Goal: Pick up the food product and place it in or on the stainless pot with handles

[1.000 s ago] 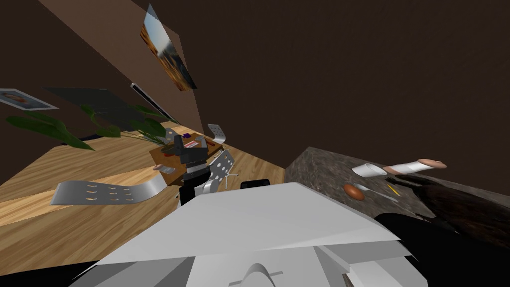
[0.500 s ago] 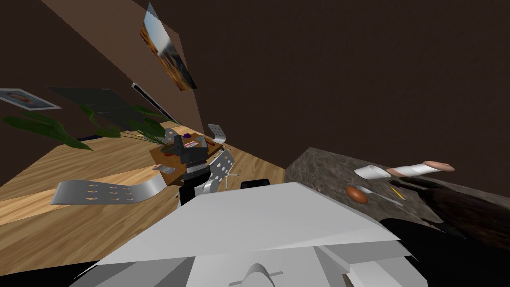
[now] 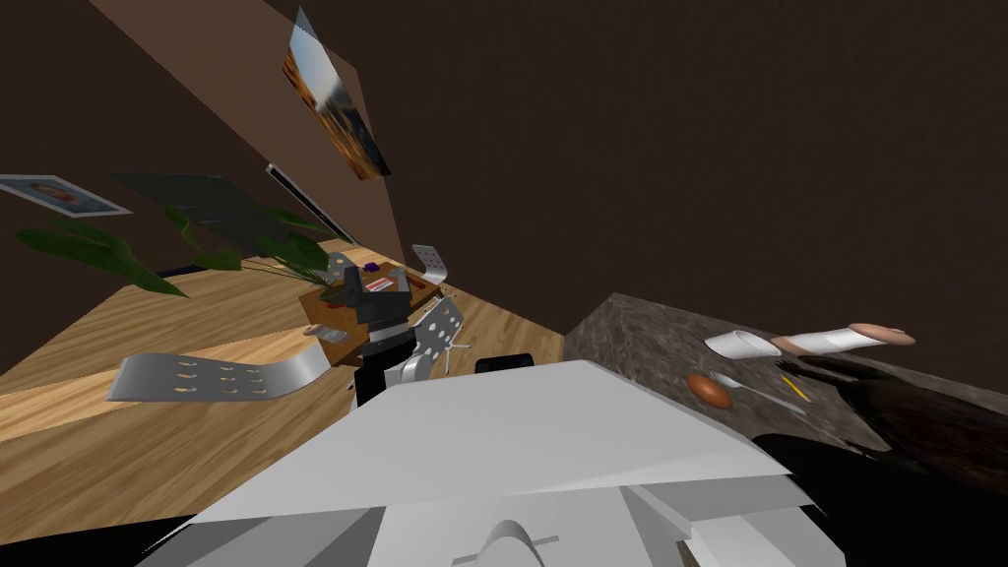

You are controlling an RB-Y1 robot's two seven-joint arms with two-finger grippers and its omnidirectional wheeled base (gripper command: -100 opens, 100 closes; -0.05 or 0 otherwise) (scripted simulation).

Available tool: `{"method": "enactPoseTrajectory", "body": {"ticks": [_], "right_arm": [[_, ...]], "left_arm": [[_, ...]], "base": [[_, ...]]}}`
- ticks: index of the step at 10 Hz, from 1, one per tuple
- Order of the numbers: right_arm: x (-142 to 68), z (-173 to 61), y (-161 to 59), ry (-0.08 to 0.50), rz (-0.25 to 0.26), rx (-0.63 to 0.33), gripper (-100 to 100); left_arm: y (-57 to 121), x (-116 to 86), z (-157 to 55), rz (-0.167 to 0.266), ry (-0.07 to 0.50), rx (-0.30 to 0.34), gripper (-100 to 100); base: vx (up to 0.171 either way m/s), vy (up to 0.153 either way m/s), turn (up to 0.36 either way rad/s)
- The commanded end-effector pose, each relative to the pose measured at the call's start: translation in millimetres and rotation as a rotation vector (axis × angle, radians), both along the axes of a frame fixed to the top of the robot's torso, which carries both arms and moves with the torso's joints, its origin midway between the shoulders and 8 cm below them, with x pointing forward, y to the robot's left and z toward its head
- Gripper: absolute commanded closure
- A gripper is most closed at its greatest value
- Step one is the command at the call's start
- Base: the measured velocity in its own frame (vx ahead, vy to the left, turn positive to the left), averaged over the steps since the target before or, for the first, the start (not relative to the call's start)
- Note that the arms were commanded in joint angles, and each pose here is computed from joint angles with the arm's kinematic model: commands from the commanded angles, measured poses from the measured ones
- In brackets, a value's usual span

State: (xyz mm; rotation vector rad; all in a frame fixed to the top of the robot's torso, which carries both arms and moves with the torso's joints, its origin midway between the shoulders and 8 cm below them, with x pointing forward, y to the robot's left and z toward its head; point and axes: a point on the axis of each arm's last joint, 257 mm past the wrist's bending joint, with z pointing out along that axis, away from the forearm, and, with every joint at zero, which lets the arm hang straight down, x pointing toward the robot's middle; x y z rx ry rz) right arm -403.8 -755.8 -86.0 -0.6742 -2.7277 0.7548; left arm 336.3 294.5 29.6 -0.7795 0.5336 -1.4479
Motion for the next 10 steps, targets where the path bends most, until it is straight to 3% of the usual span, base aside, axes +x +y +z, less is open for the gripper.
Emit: {"method": "enactPoseTrajectory", "body": {"ticks": [1, 2, 3, 4, 8, 9, 10], "right_arm": [[3, -7, 3, -0.007, 0.007, 0.027, -100], [5, -9, 2, -0.013, 0.009, 0.025, -100], [-3, 3, -1, 0.001, -0.01, -0.008, -100], [4, -9, 6, -0.004, 0.013, 0.043, -100], [0, -3, 0, -0.006, -0.002, 0.005, -100], [-1, -2, 0, -0.005, -0.003, 0.004, 0], [-1, -2, 0, -0.005, -0.003, 0.004, 0]], "left_arm": [[0.0, 0, 0, 0.0, 0.0, 0.0, 0], [0.0, 0, 0, 0.0, 0.0, 0.0, 0], [0.0, 0, 0, 0.0, 0.0, 0.0, 0], [0.0, 0, 0, 0.0, 0.0, 0.0, 0], [0.0, 0, 0, 0.0, 0.0, 0.0, 0], [0.0, 0, 0, 0.0, 0.0, 0.0, 0], [0.0, 0, 0, 0.0, 0.0, 0.0, 0]], "base": [[0.023, -0.017, -0.014], [0.008, -0.003, 0.015], [-0.002, 0.004, 0.022], [0.0, 0.0, 0.0], [0.0, 0.0, 0.0], [0.0, 0.0, 0.0], [0.0, 0.0, 0.0]]}}
